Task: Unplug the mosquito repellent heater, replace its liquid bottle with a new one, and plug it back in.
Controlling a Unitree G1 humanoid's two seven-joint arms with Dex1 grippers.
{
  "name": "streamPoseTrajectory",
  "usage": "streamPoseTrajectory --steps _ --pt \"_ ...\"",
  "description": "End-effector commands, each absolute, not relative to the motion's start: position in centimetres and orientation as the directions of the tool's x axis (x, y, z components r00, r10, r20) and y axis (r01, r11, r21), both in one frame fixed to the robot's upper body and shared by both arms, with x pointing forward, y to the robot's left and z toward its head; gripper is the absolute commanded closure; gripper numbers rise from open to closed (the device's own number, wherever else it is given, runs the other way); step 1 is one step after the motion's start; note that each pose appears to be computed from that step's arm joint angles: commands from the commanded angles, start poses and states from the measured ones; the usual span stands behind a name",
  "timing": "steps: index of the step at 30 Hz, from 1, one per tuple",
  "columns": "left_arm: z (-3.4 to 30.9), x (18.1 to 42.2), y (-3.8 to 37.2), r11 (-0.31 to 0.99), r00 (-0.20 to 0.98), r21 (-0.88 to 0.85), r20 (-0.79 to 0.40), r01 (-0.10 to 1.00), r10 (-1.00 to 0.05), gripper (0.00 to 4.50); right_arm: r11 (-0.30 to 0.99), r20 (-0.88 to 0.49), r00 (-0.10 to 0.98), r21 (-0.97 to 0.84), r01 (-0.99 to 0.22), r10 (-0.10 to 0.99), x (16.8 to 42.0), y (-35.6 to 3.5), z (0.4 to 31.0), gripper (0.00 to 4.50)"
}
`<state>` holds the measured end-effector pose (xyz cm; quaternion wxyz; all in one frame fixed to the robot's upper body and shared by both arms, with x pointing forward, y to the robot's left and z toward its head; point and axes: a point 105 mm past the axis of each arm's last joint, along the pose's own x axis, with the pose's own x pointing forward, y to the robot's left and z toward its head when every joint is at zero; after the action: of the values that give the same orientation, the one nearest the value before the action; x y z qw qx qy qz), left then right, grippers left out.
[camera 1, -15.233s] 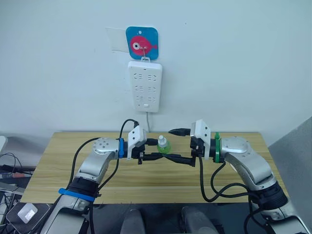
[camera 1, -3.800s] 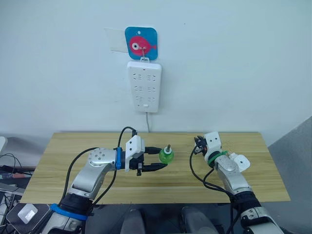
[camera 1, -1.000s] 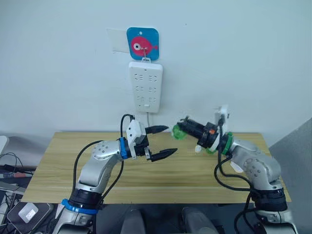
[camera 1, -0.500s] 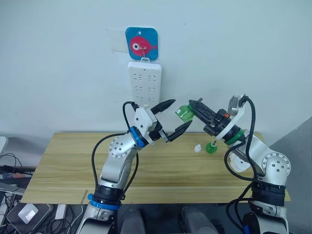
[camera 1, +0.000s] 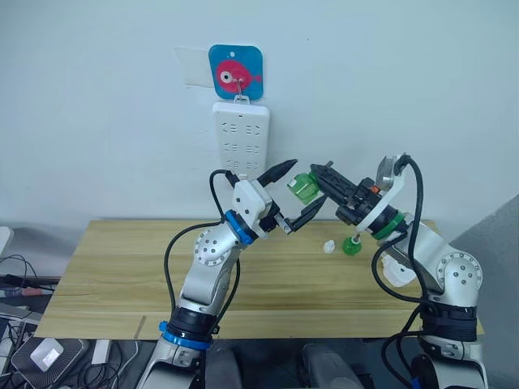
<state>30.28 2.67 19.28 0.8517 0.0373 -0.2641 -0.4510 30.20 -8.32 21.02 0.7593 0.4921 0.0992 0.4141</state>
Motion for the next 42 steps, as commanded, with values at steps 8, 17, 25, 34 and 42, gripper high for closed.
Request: streamPoseTrajectory --steps 8,17,25,34,42 --pt "20.0 29.9 2.4 0.605 0.452 0.287 0.452 0.742 -0.769 2.24 0.145 0.318 0.610 0.796 -0.588 0.726 29.5 -8.3 22.8 3.66" --pt "19.9 30.3 2.4 0.621 0.477 0.274 0.442 0.734 -0.760 2.24 0.169 0.301 0.597 0.779 -0.603 0.743 29.0 -8.2 22.7 2.93" --pt "20.2 30.9 3.4 0.623 0.485 0.271 0.433 0.734 -0.760 2.24 0.354 0.001 0.458 0.634 -0.688 0.889 25.9 -10.7 18.6 0.11" --pt "19.4 31.2 4.3 0.611 0.492 0.267 0.397 0.746 -0.775 2.24 0.657 -0.595 0.503 0.055 -0.752 0.626 27.8 -22.3 11.4 0.05" --pt "19.0 31.1 3.9 0.609 0.497 0.260 0.388 0.750 -0.777 2.24 0.705 -0.757 0.542 -0.156 -0.692 0.364 30.1 -27.8 8.1 0.05"
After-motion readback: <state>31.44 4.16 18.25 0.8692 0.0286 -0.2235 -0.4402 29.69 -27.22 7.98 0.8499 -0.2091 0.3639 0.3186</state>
